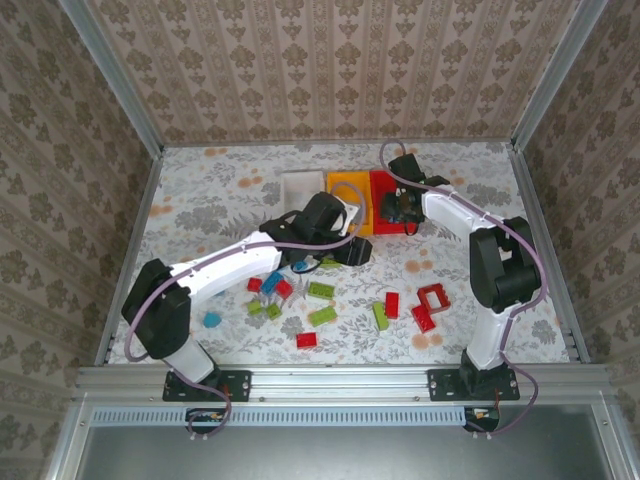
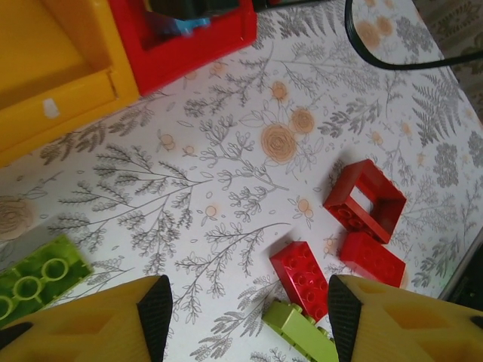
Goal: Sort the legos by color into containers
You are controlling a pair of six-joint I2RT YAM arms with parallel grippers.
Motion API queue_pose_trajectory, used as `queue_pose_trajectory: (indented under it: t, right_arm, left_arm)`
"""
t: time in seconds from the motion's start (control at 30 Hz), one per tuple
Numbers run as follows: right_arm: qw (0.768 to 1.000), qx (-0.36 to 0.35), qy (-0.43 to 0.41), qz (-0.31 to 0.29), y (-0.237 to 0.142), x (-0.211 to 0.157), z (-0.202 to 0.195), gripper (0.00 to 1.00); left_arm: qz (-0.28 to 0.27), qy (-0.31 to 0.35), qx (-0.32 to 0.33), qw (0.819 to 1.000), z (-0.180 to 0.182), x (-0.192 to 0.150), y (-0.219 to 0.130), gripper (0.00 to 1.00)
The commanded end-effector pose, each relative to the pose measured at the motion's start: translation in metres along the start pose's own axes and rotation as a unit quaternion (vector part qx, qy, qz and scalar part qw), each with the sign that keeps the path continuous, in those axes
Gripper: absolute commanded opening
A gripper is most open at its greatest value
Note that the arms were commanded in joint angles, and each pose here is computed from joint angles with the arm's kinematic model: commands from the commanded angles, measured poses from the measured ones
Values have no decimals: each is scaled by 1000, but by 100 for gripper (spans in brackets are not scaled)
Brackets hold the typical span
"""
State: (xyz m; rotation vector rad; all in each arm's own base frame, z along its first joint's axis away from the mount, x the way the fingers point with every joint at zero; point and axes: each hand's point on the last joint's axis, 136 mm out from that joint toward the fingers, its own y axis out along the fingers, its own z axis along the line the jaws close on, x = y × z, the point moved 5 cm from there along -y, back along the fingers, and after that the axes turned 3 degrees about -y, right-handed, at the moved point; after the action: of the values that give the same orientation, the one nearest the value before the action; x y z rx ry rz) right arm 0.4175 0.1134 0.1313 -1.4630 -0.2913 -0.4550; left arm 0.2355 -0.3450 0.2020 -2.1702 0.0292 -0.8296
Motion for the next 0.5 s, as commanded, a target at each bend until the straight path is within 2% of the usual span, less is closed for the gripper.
queue_pose_trajectory:
  t: [0.0,0.17,0.27,0.37,0.47]
  right_arm:
    - [1000,9,4,0,-13,5,3,63]
    - [999,19,3,-38,-47,14,3,61]
    - [997,33,2,-66,-71,12,2,58]
    - [993,65,-19,-95,-94,2,8,58]
    - [984,126,-70,-105,-107,-25,29,59]
  left_arm:
    - [11,33,-24,999,-16,3,4,60]
    - [32,42,-21,998,-21,-3,10,57]
    - [30,26,3,999,-13,-9,4,56]
    - [32,-10,65,997,7,-19,-11,56]
    - [44,-54,142,987,36,-39,-30,55]
